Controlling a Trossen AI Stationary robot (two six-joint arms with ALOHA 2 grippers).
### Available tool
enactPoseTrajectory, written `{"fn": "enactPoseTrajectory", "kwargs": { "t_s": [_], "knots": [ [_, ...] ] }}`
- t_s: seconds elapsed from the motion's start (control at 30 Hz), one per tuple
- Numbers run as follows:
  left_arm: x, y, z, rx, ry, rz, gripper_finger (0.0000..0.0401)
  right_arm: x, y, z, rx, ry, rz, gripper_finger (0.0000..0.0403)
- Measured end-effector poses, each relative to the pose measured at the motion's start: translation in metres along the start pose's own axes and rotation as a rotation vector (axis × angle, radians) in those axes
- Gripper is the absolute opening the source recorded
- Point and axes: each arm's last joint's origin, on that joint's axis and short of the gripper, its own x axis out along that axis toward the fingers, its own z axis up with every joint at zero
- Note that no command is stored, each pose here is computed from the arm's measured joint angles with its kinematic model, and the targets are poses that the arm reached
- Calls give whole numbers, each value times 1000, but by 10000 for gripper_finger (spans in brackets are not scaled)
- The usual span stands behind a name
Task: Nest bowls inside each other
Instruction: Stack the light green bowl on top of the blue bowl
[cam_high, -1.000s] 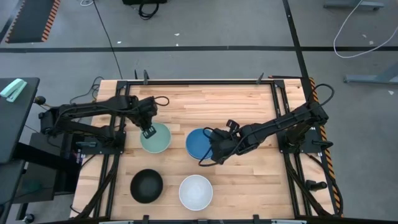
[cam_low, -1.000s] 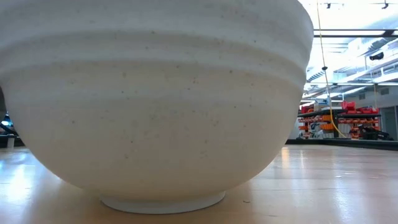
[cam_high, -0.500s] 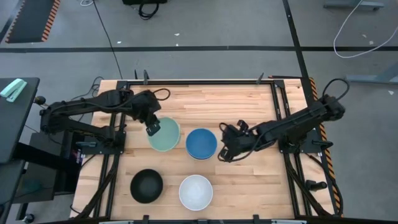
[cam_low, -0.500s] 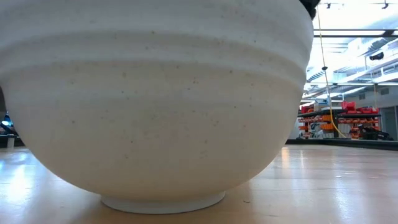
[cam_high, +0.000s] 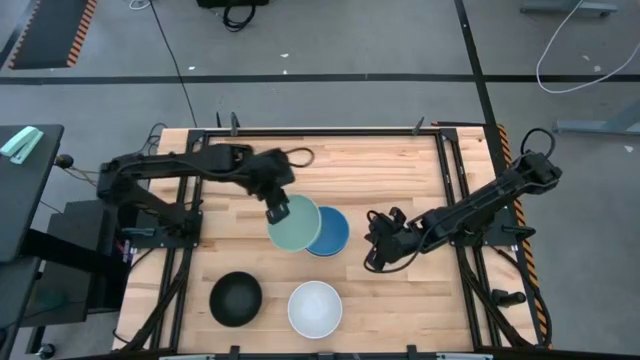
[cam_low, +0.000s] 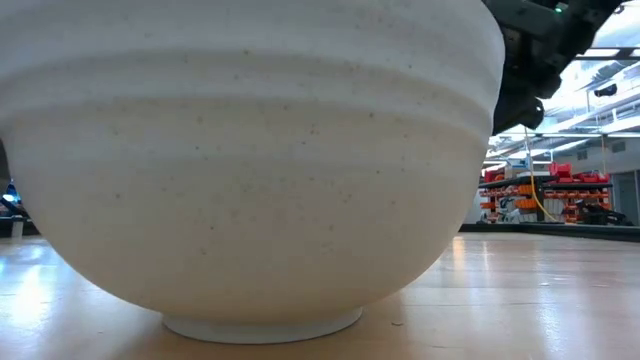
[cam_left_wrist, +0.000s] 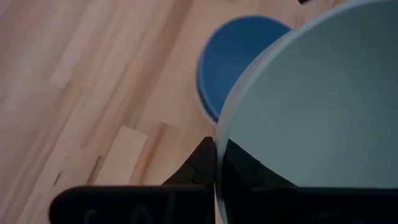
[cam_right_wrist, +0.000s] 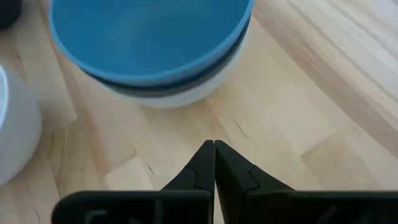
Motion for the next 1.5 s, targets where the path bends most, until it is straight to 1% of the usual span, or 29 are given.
{"fn": "enactPoseTrajectory", "kwargs": {
  "t_s": [0.1, 0.3, 0.47, 0.57, 0.7, 0.87, 1.0, 1.2, 1.33, 1.4, 1.5],
  "knots": [
    [9, -7, 17, 10, 66, 2, 12, 0, 0, -5, -13, 2, -4, 5],
    [22, -20, 50, 17, 82, 2, 12, -4, 5, -11, -31, -29, -6, 11],
    [44, -25, 65, 39, 166, 6, 12, -7, 8, -16, -61, -30, -2, 4],
    [59, -24, 68, 49, 229, 18, 12, -10, 9, -21, -75, -34, -18, 5],
    [76, -19, 72, 61, 268, 22, 12, -13, 8, -27, -76, -35, -53, 7],
    [96, -11, 73, 39, 314, 7, 12, -15, 9, -31, -57, -28, -58, 3],
    [108, -5, 75, 50, 326, 8, 12, -17, 10, -33, -61, -38, -57, 5],
    [121, -6, 79, 58, 305, -69, 12, -17, 10, -33, -54, -39, -58, 3],
    [133, -5, 78, 60, 328, -75, 12, -17, 10, -33, -49, -38, -61, 6],
    [139, -4, 75, 55, 362, -67, 12, -17, 10, -33, -48, -38, -61, 6],
    [144, -3, 75, 61, 368, -66, 12, -17, 10, -33, -48, -39, -61, 4]
  ]
}}
